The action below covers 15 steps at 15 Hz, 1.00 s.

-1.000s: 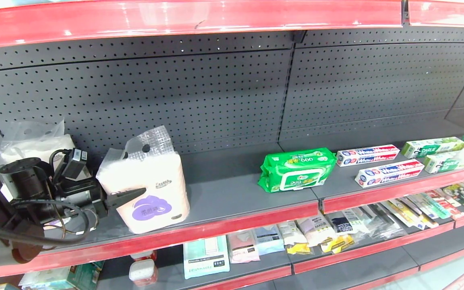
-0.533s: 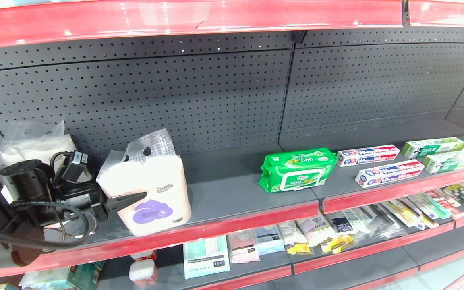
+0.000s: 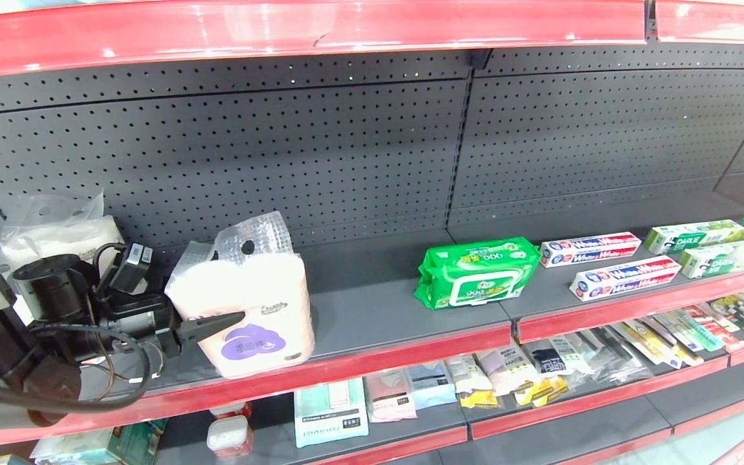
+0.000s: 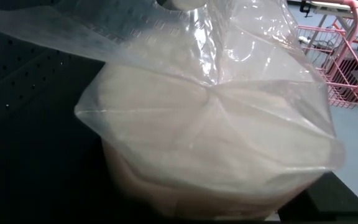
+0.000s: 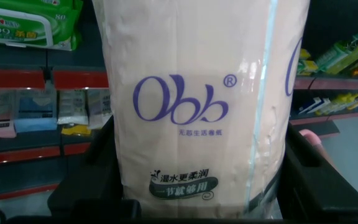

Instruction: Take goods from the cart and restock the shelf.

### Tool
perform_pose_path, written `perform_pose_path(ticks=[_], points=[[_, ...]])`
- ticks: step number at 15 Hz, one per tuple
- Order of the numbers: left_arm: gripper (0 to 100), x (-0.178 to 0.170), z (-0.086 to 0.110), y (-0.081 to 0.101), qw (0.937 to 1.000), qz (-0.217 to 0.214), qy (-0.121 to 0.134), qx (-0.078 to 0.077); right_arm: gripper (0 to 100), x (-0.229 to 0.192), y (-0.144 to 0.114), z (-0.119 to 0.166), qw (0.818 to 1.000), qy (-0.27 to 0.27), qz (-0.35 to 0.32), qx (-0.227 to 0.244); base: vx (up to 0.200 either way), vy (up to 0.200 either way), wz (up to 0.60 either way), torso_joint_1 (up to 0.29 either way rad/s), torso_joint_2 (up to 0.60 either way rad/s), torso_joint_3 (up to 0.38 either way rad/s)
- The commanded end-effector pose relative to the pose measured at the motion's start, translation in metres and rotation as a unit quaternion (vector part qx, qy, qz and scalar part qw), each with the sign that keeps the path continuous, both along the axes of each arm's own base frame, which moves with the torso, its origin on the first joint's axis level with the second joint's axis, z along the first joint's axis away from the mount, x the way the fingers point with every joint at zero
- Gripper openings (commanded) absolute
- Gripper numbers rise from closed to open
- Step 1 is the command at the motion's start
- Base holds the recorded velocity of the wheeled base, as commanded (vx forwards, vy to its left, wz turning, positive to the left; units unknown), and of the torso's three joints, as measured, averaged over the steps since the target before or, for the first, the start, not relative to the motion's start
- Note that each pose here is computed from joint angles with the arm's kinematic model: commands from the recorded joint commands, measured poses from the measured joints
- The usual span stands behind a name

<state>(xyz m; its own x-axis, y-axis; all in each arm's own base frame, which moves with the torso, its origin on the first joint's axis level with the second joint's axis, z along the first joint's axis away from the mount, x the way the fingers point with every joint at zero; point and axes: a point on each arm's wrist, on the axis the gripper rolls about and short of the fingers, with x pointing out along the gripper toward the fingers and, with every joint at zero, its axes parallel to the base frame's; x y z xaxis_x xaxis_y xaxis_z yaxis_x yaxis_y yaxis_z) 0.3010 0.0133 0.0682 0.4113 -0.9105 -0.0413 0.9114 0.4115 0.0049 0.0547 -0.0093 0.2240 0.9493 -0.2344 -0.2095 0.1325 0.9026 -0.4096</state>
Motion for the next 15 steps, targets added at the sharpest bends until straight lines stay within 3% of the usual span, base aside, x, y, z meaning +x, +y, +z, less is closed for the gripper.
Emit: perform_pose_path(ticks=[1,12,15], points=[[0,0.000,-0.001,-0.001,1.0000,-0.001,0.003,-0.001,0,-0.001,0.000,0.000,1.000,0.000,0.000,0.000,0.000,0.000,0.00,0.000,0.00,0.000],[0,0.000,-0.001,0.011,0.9998,0.020,0.002,0.000,0,-0.002,0.000,0.000,1.000,-0.003,0.000,0.000,0.000,0.000,0.00,0.000,0.00,0.000],[0,0.001,-0.004,0.010,0.9998,0.018,-0.009,0.005,0,-0.002,0.000,0.000,1.000,-0.003,0.000,0.000,0.000,0.000,0.00,0.000,0.00,0.000]])
